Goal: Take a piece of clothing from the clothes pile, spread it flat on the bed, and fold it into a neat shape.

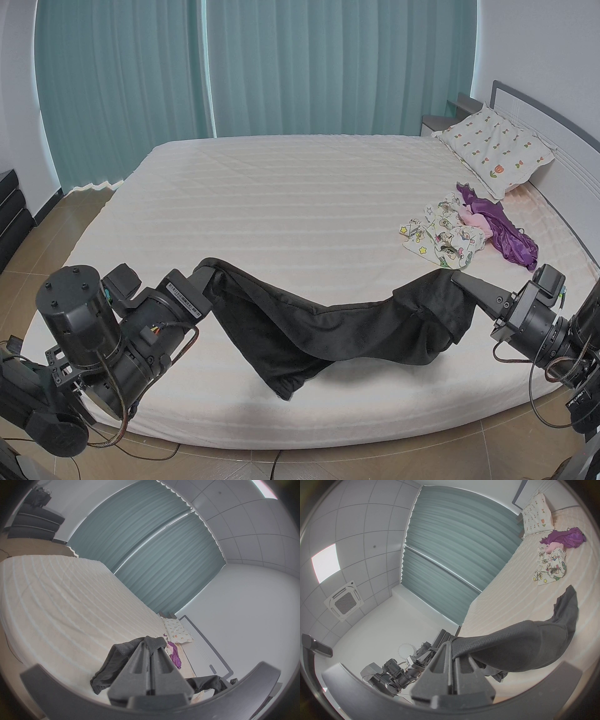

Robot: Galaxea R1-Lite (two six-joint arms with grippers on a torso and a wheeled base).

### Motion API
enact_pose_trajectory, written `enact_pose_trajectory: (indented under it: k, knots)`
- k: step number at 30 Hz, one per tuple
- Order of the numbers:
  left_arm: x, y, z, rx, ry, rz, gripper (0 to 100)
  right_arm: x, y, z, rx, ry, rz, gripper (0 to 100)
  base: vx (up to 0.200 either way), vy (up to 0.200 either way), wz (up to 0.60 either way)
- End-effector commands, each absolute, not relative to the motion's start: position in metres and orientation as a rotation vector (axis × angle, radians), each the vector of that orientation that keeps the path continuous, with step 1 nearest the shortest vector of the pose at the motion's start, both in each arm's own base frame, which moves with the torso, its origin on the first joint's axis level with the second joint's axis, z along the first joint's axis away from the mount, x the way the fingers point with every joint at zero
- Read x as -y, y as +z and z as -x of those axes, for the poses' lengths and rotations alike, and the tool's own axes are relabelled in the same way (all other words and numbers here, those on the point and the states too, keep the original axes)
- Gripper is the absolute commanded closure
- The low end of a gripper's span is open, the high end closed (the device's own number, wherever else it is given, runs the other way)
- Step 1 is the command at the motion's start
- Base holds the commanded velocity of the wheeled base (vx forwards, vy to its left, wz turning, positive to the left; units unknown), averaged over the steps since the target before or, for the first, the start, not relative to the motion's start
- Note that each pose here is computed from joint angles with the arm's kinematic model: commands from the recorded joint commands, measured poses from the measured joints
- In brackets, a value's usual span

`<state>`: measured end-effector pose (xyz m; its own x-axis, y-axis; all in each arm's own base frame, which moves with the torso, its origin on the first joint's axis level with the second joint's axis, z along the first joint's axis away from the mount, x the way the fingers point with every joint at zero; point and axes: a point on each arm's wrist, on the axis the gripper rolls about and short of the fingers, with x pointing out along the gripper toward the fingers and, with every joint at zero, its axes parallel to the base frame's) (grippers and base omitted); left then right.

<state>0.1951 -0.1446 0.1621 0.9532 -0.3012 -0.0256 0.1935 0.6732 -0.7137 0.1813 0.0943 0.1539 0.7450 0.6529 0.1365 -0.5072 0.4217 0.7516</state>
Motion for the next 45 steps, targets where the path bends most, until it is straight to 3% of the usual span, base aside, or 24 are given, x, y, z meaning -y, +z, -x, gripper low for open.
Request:
enact_pose_trajectory:
  k: [1, 9, 14, 24, 39, 45]
  knots:
    - [0.140, 0.173, -0.185, -0.109, -0.306, 0.783, 100, -0.090, 0.169, -0.171, -0.114, 0.772, -0.876, 100, -0.200, 0.000, 0.00]
    - [0.126, 0.200, -0.168, -0.015, -0.336, 0.790, 100, -0.076, 0.209, -0.137, 0.063, 0.910, -0.868, 100, -0.200, 0.000, 0.00]
    - [0.117, 0.222, -0.158, 0.027, -0.351, 0.808, 100, -0.064, 0.253, -0.114, 0.153, 0.976, -0.863, 100, 0.000, 0.000, 0.00]
    - [0.117, 0.224, -0.158, 0.016, -0.346, 0.803, 100, -0.050, 0.333, -0.140, 0.209, 0.850, -0.886, 100, 0.000, 0.000, 0.00]
    - [0.135, 0.183, -0.183, -0.133, -0.278, 0.722, 100, -0.053, 0.264, -0.223, -0.053, 0.635, -0.851, 100, 0.000, 0.000, 0.00]
    - [0.136, 0.178, -0.192, -0.146, -0.259, 0.716, 100, -0.056, 0.250, -0.245, -0.046, 0.633, -0.842, 100, 0.200, 0.000, 0.00]
